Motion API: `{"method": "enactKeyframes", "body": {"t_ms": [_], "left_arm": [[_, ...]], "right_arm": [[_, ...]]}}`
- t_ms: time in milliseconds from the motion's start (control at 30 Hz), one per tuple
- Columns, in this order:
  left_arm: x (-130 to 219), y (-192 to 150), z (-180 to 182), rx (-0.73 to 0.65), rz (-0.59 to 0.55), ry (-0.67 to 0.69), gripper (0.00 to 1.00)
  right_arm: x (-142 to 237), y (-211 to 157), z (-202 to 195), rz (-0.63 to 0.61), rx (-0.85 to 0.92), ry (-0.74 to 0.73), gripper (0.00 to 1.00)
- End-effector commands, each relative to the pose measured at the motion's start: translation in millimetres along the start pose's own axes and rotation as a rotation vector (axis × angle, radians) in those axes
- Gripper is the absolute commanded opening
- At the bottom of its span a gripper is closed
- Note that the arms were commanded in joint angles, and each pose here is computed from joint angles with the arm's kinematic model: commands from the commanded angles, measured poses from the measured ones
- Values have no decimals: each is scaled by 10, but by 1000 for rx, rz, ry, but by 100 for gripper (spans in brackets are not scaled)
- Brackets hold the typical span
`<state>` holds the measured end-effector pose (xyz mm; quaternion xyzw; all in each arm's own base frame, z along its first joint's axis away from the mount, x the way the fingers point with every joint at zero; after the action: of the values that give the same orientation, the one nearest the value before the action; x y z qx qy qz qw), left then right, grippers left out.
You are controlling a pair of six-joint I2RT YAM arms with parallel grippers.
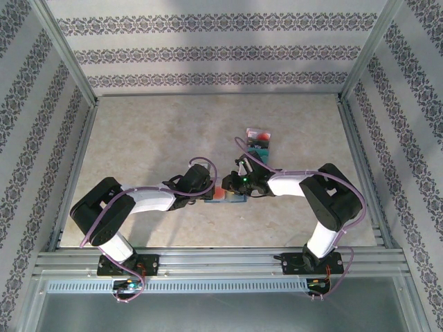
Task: Take the credit cards out of the card holder
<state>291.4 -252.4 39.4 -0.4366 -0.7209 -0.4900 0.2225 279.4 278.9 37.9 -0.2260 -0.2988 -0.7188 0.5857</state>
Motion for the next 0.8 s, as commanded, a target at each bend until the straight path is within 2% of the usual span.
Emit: {"method": "enactKeyframes", "body": {"t_ms": [0,267,767], "left_arm": [[-50,-139,160,20,43,34,14],[-46,-144,159,19,45,32,15],[-36,-141,217,12,44,63,15]], "right_arm": [[68,72,222,-30,21,110,19],[57,91,328,-33,15,190,12],[176,130,160,-73,-18,177,9]]}}
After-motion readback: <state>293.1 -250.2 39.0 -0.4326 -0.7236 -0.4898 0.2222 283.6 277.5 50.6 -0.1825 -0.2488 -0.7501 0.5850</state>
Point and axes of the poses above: each hand's point on the last joint's axis, 136 mm out from that joint toward the fingers, its own x axis back along the fingers, its own z axis along the line the jaws close on, y = z × x, the point moved 1 cm from there along x, back along the fingers, and after that the axes turned 4 degrees about x, right-handed, at the moved point
